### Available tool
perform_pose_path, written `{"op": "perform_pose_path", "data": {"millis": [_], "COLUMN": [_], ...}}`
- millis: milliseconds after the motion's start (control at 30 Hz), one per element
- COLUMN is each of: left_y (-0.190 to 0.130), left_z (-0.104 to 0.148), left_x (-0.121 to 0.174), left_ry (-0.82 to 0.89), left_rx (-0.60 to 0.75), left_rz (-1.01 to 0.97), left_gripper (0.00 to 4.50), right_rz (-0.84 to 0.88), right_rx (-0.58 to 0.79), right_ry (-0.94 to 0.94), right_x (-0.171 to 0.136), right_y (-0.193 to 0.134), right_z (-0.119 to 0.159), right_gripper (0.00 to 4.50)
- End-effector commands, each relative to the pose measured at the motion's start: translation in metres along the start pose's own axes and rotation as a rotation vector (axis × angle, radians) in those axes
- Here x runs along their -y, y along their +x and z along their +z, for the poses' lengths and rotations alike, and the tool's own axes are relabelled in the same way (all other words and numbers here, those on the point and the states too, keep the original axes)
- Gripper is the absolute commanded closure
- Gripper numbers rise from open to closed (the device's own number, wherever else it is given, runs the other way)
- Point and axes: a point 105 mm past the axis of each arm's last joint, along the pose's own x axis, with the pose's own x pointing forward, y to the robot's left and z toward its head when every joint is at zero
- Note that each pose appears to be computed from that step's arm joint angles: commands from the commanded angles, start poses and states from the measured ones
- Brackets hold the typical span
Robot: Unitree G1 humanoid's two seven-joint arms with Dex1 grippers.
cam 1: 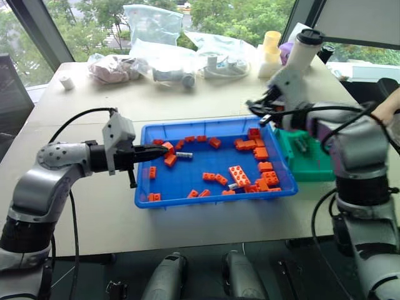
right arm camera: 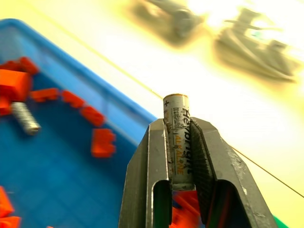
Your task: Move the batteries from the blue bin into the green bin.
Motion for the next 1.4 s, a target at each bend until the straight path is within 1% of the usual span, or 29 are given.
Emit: {"op": "perform_pose_path", "data": {"millis": [33,133,233,300,367,400,433,533,567,600,667,733,867,967,1133,1400], "left_y": [0.001,0.004,0.006,0.007,0.008,0.009,0.009,0.009,0.008,0.007,0.005,0.004,0.003,0.0,-0.008,-0.019], "left_z": [0.011,0.01,0.01,0.01,0.011,0.012,0.012,0.013,0.014,0.014,0.015,0.015,0.017,0.017,0.016,0.015], "left_x": [-0.001,-0.001,-0.002,-0.003,-0.003,-0.004,-0.004,-0.004,-0.005,-0.005,-0.007,-0.009,-0.012,-0.011,-0.008,-0.002], "left_ry": [0.048,0.047,0.047,0.049,0.052,0.054,0.055,0.061,0.063,0.064,0.068,0.07,0.07,0.07,0.06,0.049], "left_rx": [0.024,0.022,0.025,0.025,0.027,0.028,0.029,0.027,0.026,0.025,0.02,0.019,0.028,0.023,0.014,-0.007], "left_rz": [-0.013,-0.024,-0.032,-0.035,-0.037,-0.038,-0.038,-0.038,-0.037,-0.036,-0.031,-0.023,0.006,0.022,0.057,0.09], "left_gripper": [4.5,4.5,4.5,4.5,4.5,4.5,4.5,4.5,4.5,4.5,4.5,4.5,4.5,4.5,4.5,4.5], "right_rz": [-0.057,-0.093,-0.09,-0.087,-0.077,-0.074,-0.073,-0.072,-0.042,0.015,0.166,0.304,0.518,0.613,0.663,0.747], "right_rx": [-0.045,-0.127,-0.194,-0.216,-0.212,-0.204,-0.198,-0.148,-0.12,-0.075,0.027,0.074,0.074,0.065,0.027,-0.014], "right_ry": [-0.002,0.007,0.02,0.019,0.024,0.023,0.021,-0.044,-0.068,-0.086,-0.068,-0.034,-0.025,-0.018,-0.054,-0.078], "right_x": [0.017,0.028,0.026,0.024,0.022,0.021,0.021,0.022,0.017,0.007,-0.021,-0.052,-0.111,-0.14,-0.166,-0.19], "right_y": [-0.022,-0.037,-0.045,-0.047,-0.048,-0.049,-0.049,-0.045,-0.042,-0.038,-0.024,-0.006,0.03,0.053,0.091,0.117], "right_z": [-0.016,-0.043,-0.066,-0.074,-0.074,-0.072,-0.07,-0.049,-0.039,-0.025,0.001,0.012,0.006,0.003,-0.011,-0.023], "right_gripper": [4.43,4.43,4.43,4.43,3.35,3.03,2.48,0.82,0.34,0.05,0.05,0.05,0.05,0.05,0.05,0.05]}}
